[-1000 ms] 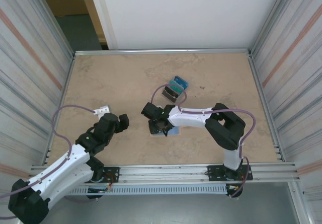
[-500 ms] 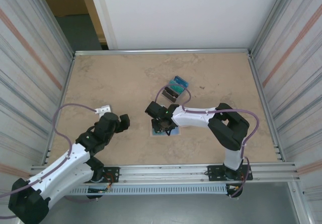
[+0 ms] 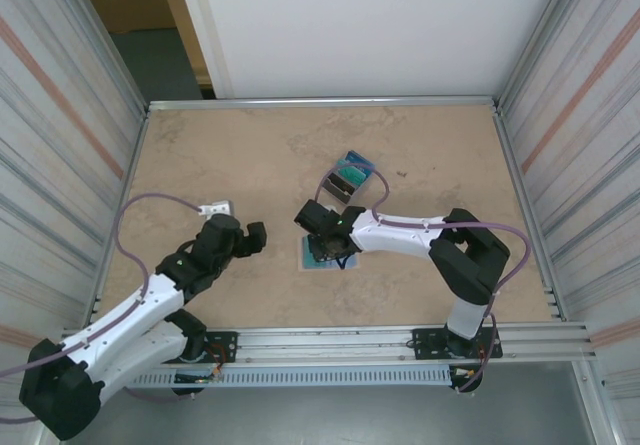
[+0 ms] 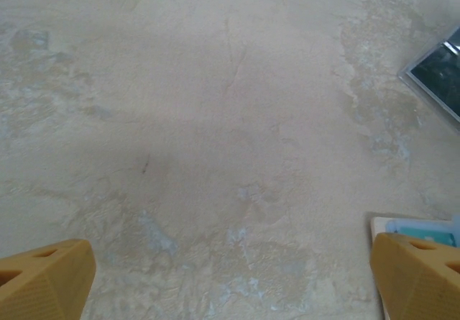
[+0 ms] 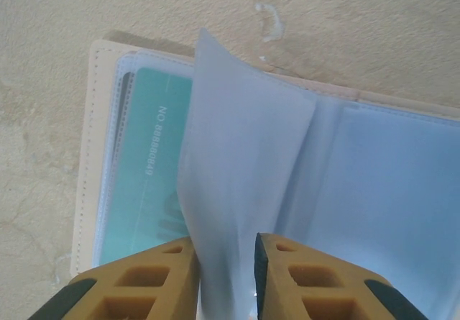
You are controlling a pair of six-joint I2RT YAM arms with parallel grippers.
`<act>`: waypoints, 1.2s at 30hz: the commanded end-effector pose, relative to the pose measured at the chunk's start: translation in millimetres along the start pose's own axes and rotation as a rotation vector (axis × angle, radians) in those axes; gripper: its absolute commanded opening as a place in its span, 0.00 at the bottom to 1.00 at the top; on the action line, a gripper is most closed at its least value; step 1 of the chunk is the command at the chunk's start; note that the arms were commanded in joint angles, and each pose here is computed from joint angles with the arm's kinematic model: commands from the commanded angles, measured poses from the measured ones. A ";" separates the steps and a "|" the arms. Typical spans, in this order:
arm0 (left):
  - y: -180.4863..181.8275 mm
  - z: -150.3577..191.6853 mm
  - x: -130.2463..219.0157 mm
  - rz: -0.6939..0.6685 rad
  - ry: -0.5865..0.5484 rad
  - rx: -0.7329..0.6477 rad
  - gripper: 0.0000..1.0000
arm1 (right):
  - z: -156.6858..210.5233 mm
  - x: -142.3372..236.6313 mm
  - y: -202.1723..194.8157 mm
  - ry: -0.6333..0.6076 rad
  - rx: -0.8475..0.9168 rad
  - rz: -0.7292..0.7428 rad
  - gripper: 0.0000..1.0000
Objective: Take the credit cards out of the card holder
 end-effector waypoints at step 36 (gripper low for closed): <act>-91.9 26.7 -34.8 0.023 0.150 -0.417 0.99 | 20.2 55.7 -105.1 -0.121 -0.255 0.114 0.27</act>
Point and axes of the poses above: each hand's point on the last joint's axis, 136 mm out from that joint toward the fingers, its own x axis back along the fingers, its own y axis along the line the jaws close on, z = x × y, the point moved 6 cm from there along x, back along the fingers, and after that the axes turned 4 degrees about x, right-handed, at the moved point
